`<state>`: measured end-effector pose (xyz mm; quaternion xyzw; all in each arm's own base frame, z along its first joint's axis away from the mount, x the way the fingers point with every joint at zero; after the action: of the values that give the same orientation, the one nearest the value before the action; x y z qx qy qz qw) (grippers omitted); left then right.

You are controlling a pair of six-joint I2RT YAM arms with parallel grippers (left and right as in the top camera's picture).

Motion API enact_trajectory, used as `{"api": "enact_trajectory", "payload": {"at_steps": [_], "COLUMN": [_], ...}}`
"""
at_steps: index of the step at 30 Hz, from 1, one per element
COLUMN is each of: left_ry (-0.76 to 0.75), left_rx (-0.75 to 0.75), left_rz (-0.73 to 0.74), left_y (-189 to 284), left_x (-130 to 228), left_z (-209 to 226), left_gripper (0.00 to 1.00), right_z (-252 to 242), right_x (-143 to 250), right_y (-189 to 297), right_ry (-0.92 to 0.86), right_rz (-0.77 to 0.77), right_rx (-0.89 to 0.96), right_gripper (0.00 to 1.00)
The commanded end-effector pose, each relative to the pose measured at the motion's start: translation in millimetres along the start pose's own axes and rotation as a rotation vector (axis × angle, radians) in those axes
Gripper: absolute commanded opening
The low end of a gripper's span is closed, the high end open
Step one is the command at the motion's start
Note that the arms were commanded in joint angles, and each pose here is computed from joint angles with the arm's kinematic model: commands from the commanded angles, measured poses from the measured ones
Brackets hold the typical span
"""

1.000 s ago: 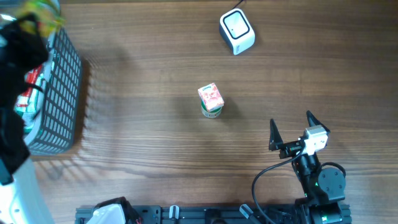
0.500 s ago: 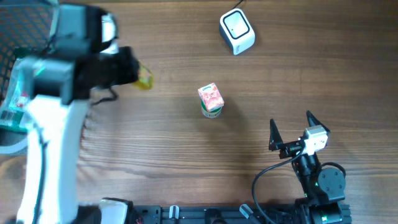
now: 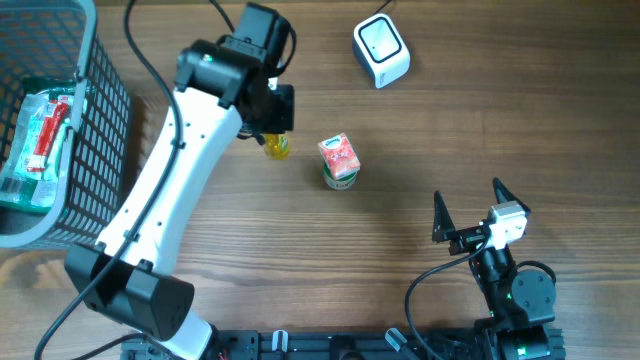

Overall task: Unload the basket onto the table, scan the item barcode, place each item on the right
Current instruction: 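Lift the oil bottle out and carry it beside the Kleenex pack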

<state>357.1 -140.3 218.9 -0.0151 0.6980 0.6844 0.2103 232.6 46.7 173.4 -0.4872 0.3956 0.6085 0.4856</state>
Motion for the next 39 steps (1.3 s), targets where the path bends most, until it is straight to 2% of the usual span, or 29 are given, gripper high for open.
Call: {"api": "enact_trajectory", "payload": {"at_steps": [1,15,28,39], "left_ry": [0.007,-0.002,-0.115,-0.115], "left_rx": [-0.044,-0.037,-0.031,-0.028], "left_rz": [0.002,-0.057,-0.079,-0.105], "left_y": [-23,-100,-135,-135], "left_x": [3,12,28,23], "left_z": [5,1,-4,-6], "left_gripper": [0.25,0.27,0.29,0.29], "right_z": [-2,-2,-2,-2], "right_x": [-2,-2,-2,-2], "right_y": [1,1,1,1], "right_ry": [0.010,0.010,0.010,0.010], "right_rz": [-0.013,-0.013,-0.012,-0.012], "right_rx": [0.012,0.012,0.012,0.012], "right_gripper": [1.00,1.00,1.00,1.00]}}
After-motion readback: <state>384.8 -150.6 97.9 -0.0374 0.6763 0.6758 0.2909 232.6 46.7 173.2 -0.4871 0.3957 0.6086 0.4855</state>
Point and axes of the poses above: each gripper's point midway between its finger pads, its own y axis back along the fingers, its own z axis along the line the jaws close on, x = y × z, the point moved 1 cm from there along y, back along the fingers, and after that the axes turned 13 degrees about -y, right-handed, at the moved point
